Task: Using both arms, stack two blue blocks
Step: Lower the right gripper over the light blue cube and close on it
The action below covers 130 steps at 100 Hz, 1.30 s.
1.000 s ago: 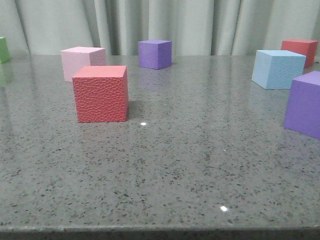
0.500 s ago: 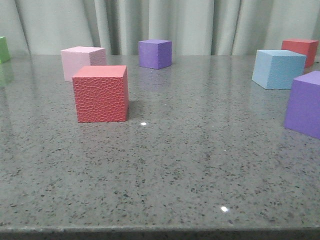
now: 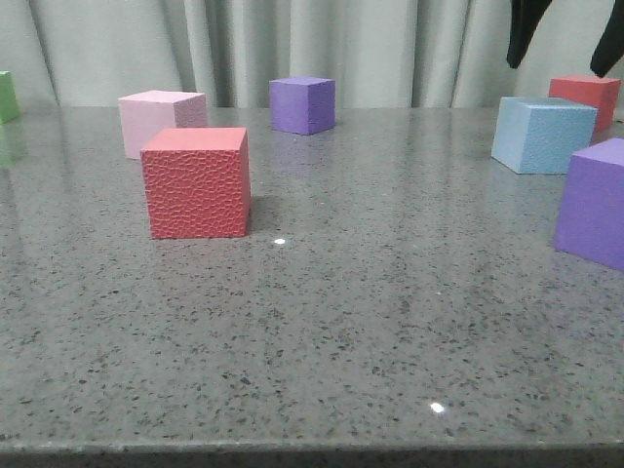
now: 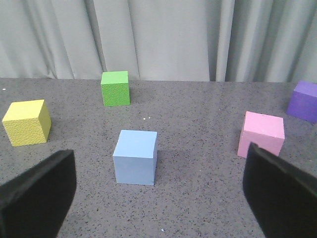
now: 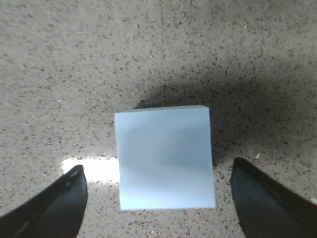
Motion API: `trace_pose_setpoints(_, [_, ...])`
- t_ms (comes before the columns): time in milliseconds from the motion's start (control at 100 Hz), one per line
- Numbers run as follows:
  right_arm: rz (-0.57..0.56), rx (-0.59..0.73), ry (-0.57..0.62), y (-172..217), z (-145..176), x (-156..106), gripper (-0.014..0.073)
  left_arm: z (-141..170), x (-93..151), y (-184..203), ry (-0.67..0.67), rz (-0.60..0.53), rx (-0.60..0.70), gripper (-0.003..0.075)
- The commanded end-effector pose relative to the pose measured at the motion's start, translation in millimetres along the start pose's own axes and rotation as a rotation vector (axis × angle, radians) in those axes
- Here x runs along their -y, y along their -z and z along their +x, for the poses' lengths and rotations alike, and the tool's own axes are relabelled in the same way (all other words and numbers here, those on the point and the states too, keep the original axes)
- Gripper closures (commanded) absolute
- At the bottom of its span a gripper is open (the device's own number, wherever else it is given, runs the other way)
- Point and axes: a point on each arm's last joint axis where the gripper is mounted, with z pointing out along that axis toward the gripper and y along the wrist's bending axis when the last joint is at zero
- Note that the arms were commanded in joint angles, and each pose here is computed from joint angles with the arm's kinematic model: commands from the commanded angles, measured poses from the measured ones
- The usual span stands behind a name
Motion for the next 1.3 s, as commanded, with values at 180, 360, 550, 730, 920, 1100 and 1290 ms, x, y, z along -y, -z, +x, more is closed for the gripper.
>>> trace_pose_setpoints(180, [-0.007,0.059,0.013,10.4,-6.7,-1.1,0.0007,-17.4,0.9,3.2,0.009,0.006,0.103,0.0058])
trace_pose_setpoints(360, [0.003,0.013,0.01,-9.8,-7.6,0.8,0.0007,-17.4,0.9,0.9,0.009,0.006,0.099,0.0058])
trace_pose_setpoints(550, [0.007,-0.008,0.009,-16.1,-7.1,1.6,0.0007,-16.8,0.9,-1.8,0.009,0.006,0.09,0.0058])
trace_pose_setpoints(730, [0.016,-0.006,0.012,-16.0,-7.2,2.4,0.0013,-17.0,0.9,-1.8,0.009,0.006,0.091,0.0058])
trace_pose_setpoints(920, [0.017,-0.007,0.012,-16.0,-7.1,2.4,0.0209,-17.0,0.9,-1.8,0.009,0.006,0.091,0.0058])
trace_pose_setpoints(1100, [0.017,-0.017,0.012,-15.5,-6.1,2.4,0.0267,-17.0,0.9,-1.8,0.009,0.006,0.091,0.0058])
trace_pose_setpoints(1290, [0.016,-0.007,0.012,-15.5,-7.0,2.3,0.0267,-17.0,0.9,-1.8,0.009,0.006,0.091,0.0058])
